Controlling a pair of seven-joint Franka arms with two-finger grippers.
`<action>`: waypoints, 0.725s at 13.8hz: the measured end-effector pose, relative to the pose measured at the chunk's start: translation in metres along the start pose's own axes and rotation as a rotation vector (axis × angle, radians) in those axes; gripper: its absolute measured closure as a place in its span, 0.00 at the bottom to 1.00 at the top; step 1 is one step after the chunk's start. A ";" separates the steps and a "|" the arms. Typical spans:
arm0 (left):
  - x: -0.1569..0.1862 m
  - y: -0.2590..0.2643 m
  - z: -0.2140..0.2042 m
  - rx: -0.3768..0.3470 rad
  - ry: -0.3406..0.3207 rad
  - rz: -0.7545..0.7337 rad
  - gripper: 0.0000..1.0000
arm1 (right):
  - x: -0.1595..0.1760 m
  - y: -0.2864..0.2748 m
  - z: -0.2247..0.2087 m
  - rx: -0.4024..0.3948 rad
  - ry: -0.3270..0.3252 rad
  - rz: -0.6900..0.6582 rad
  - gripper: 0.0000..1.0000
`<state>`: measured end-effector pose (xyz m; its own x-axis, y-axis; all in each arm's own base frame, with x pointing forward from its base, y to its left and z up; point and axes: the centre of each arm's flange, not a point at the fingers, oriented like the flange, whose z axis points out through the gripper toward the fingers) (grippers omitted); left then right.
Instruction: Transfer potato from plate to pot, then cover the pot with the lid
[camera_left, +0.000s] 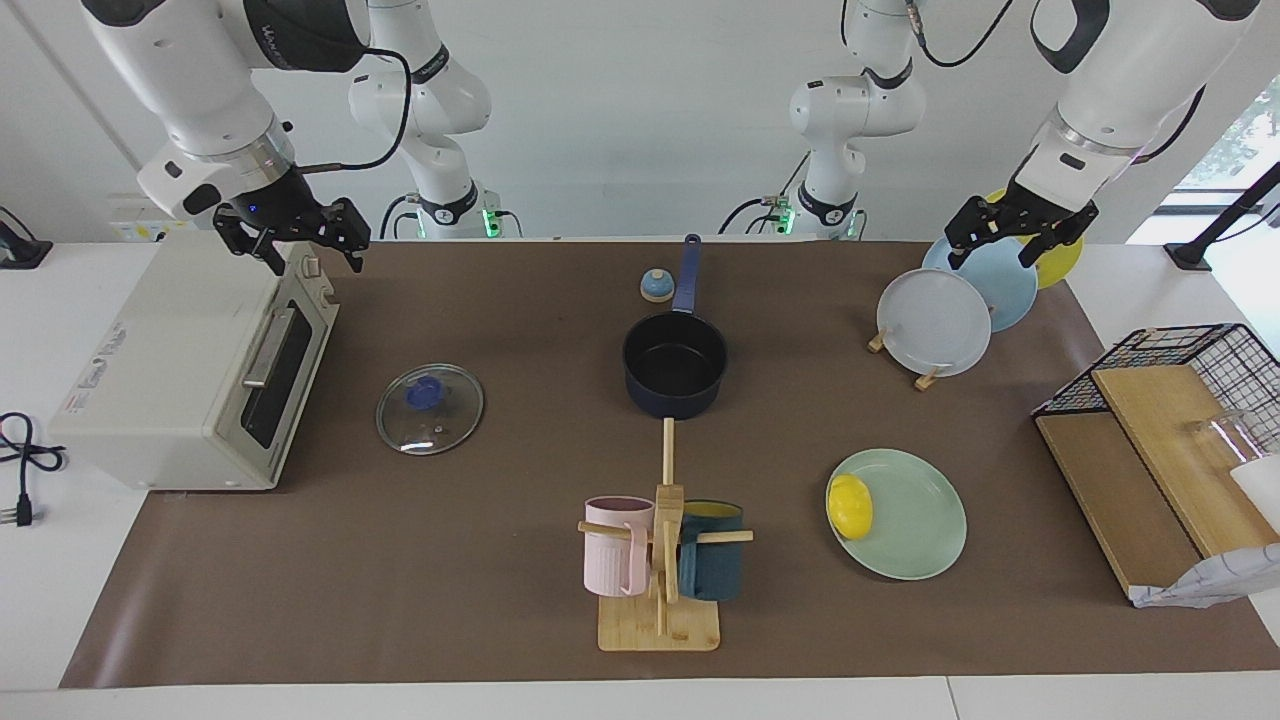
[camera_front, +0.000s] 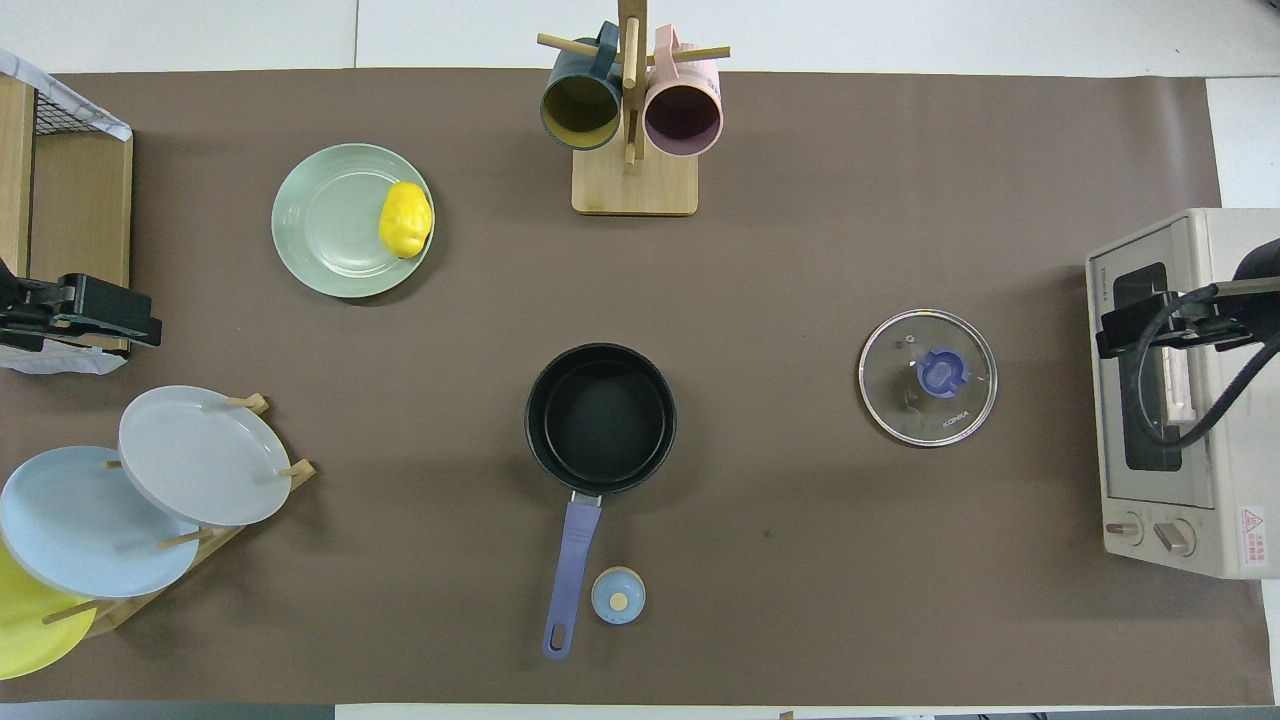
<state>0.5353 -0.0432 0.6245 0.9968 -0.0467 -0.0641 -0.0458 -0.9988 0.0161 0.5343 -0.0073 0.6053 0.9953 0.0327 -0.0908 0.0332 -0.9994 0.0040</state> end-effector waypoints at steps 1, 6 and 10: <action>0.000 0.000 0.000 0.000 0.000 0.000 0.00 | 0.000 0.000 0.000 0.000 0.000 0.000 0.00; 0.000 0.000 0.000 0.000 0.000 0.000 0.00 | 0.000 0.000 0.000 0.000 -0.001 0.000 0.00; 0.000 0.000 0.000 0.000 0.000 0.001 0.00 | -0.003 -0.003 0.012 0.000 -0.017 -0.006 0.00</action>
<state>0.5353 -0.0435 0.6245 0.9968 -0.0475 -0.0637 -0.0466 -0.9988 0.0161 0.5304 -0.0043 0.5938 0.9935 0.0382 -0.1076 0.0388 -0.9992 0.0034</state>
